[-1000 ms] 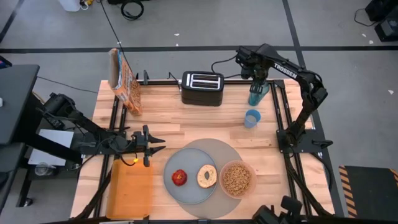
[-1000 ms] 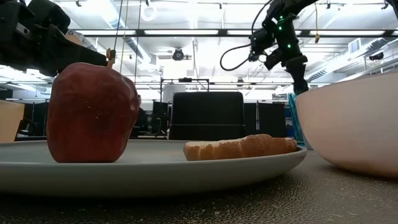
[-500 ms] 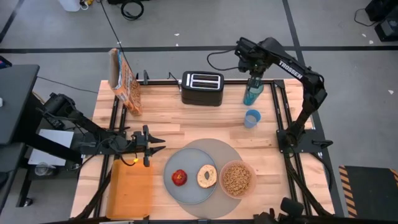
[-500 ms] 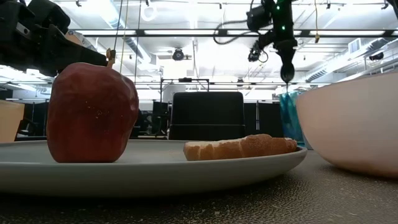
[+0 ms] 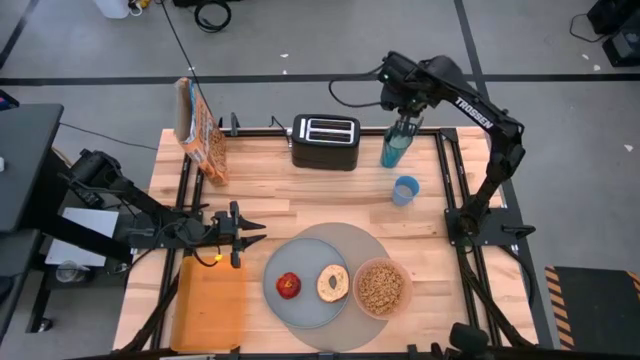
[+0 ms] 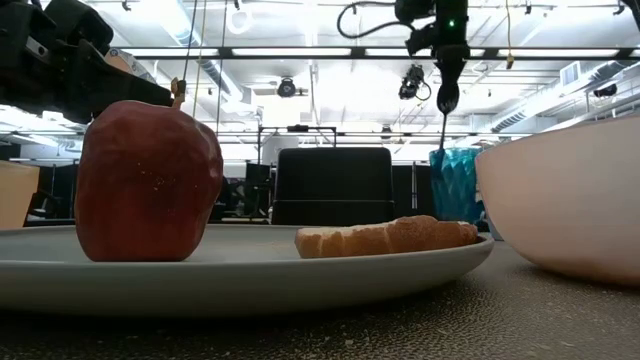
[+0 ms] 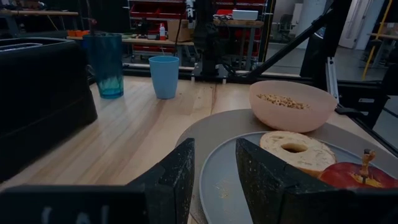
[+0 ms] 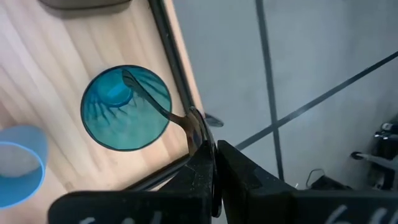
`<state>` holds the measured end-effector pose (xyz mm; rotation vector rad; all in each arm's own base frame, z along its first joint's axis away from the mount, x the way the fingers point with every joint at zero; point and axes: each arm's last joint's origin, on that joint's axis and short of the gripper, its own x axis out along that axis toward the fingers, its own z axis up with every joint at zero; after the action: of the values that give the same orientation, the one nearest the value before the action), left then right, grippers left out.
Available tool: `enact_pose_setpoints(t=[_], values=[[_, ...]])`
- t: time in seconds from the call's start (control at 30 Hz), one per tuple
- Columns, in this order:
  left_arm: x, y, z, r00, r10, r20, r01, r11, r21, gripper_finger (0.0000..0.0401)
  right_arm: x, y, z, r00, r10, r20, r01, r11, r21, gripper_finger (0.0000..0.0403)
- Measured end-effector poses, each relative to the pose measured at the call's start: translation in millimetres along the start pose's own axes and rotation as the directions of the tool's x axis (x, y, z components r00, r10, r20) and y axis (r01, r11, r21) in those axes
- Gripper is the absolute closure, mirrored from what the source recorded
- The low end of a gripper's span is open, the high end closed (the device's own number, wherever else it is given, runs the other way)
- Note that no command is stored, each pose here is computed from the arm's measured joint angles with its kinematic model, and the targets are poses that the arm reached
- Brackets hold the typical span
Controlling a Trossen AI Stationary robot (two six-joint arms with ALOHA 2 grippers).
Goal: Arrange a breakfast setting
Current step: Put the spoon on the gray table mat between the pink bowl and the blue plate
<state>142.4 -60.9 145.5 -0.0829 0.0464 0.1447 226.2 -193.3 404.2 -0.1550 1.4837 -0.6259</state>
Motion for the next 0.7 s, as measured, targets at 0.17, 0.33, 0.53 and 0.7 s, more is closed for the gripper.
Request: enact_pose_setpoints(t=[0.17, 0.33, 0.53, 0.7], values=[[0.0, 0.0, -0.1, 1.0, 0.0, -0.001, 0.0, 1.0, 0.0, 0.0276, -10.0, -1.8, 0.3, 0.999, -0.027, 0.031, 0.027, 1.0, 0.008, 0.0382], [0.0, 0.0, -0.5, 1.0, 0.0, -0.005, 0.0, 1.0, 0.002, 0.0276, -21.0, -3.9, -9.3, 0.997, -0.041, 0.06, 0.04, 0.999, 0.026, 0.0383], [0.0, 0.1, -0.8, 1.0, 0.001, -0.007, -0.001, 1.0, -0.002, 0.0276, -45.1, -7.0, -32.4, 0.99, -0.051, 0.133, 0.04, 0.995, 0.087, 0.0384], [0.0, 0.1, -0.8, 1.0, 0.001, -0.007, -0.001, 1.0, -0.002, 0.0276, -66.6, -4.8, -51.7, 0.978, -0.077, 0.196, 0.048, 0.988, 0.148, 0.0385]])
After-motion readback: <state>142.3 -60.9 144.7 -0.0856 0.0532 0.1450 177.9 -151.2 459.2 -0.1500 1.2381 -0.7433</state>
